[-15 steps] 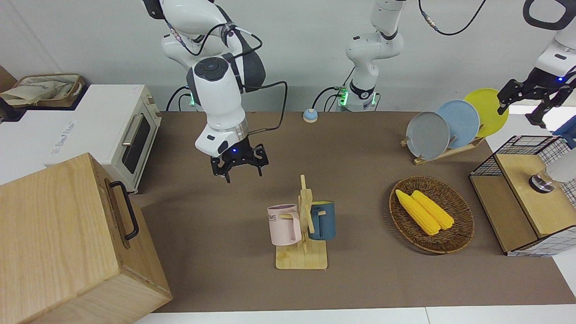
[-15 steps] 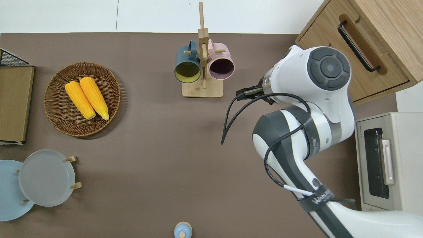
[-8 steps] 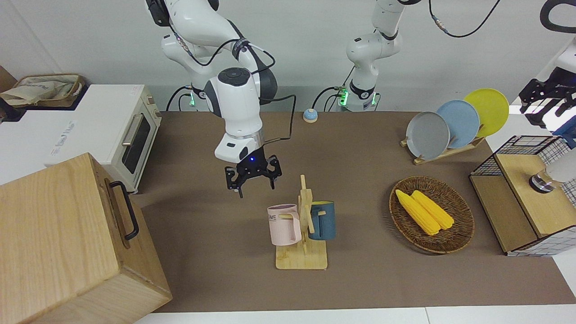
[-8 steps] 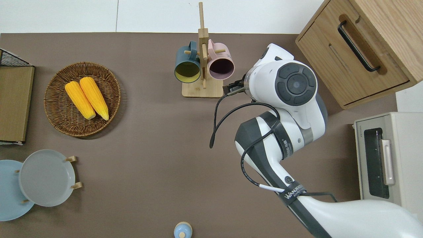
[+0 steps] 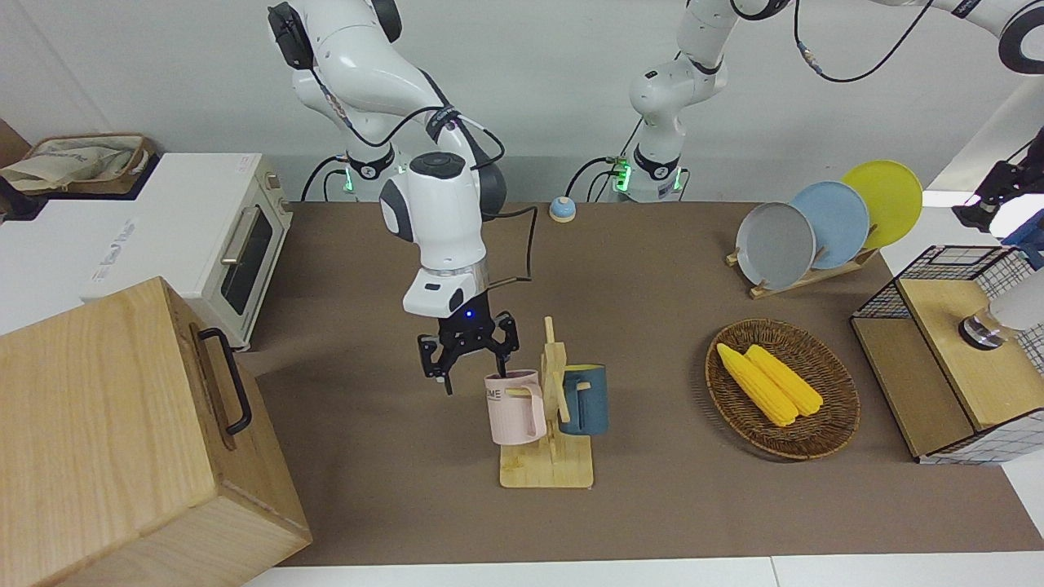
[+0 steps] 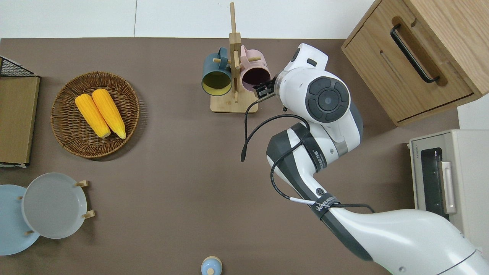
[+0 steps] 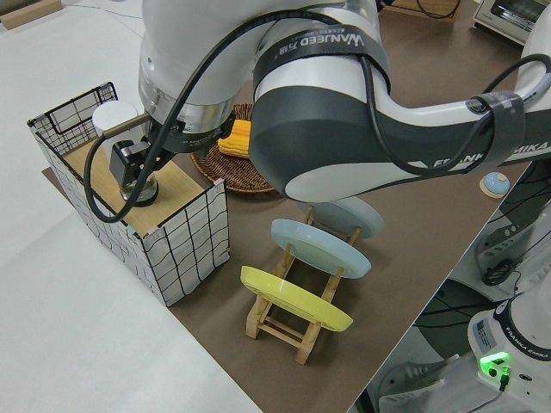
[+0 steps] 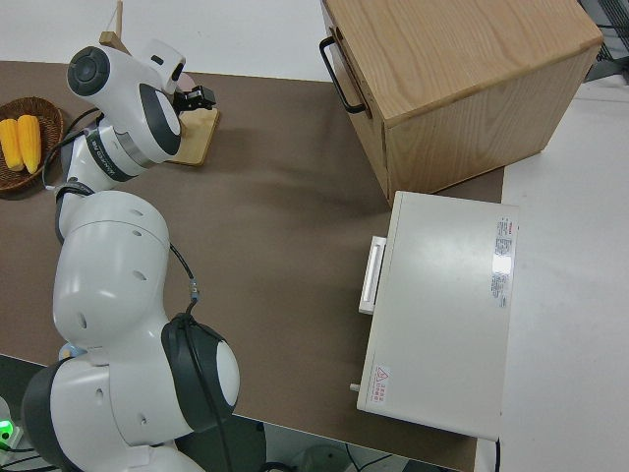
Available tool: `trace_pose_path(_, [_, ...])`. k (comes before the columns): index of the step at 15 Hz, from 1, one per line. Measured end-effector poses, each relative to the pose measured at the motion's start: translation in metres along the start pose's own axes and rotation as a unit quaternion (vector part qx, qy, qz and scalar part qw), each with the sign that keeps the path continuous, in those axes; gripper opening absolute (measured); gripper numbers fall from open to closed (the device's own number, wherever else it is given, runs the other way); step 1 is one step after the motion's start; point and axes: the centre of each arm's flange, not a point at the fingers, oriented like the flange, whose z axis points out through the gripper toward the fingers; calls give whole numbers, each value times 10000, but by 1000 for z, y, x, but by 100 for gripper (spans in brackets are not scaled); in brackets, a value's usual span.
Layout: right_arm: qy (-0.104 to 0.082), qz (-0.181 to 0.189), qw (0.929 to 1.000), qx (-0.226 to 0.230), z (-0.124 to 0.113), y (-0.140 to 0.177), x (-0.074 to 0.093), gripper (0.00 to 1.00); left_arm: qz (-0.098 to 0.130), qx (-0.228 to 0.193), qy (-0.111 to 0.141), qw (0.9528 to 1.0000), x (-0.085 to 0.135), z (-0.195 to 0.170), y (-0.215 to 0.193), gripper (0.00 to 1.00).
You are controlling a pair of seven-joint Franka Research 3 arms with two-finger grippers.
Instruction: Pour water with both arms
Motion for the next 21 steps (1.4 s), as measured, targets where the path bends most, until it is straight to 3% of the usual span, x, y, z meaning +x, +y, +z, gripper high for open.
trace_pose_path(1, [58, -53, 10000, -41, 0, 0, 4, 74, -117, -23, 219, 9997, 2, 2, -4, 100])
trace_pose_path(3, [116, -143, 9998, -118, 1, 0, 8, 59, -243, 38, 529, 9983, 7, 6, -10, 100])
trace_pose_path(4, [130, -179, 9997, -142, 1, 0, 9, 59, -277, 91, 621, 9976, 9, 9, -11, 100])
trace_pose_path(7, [172, -319, 9992, -179, -1, -10, 11, 34, -403, 183, 883, 9951, 19, 19, -11, 100])
trace_pose_path(9, [188, -388, 9989, -191, -2, -16, 11, 30, -521, 166, 1061, 9929, 23, 28, -10, 100])
trace_pose_path(11, [196, -440, 9986, -202, -2, -20, 11, 17, -646, 189, 1189, 9906, 22, 40, -12, 100])
trace_pose_path(12, [200, -447, 9986, -203, -2, -21, 11, 16, -682, 207, 1229, 9899, 23, 47, -12, 100])
trace_pose_path(13, [216, -449, 9985, -223, -3, -19, 12, 9, -702, 228, 1264, 9892, 24, 52, -11, 100])
trace_pose_path(21, [292, -560, 9974, -361, -7, -16, 16, 7, -937, 230, 1496, 9840, 23, 88, 0, 100])
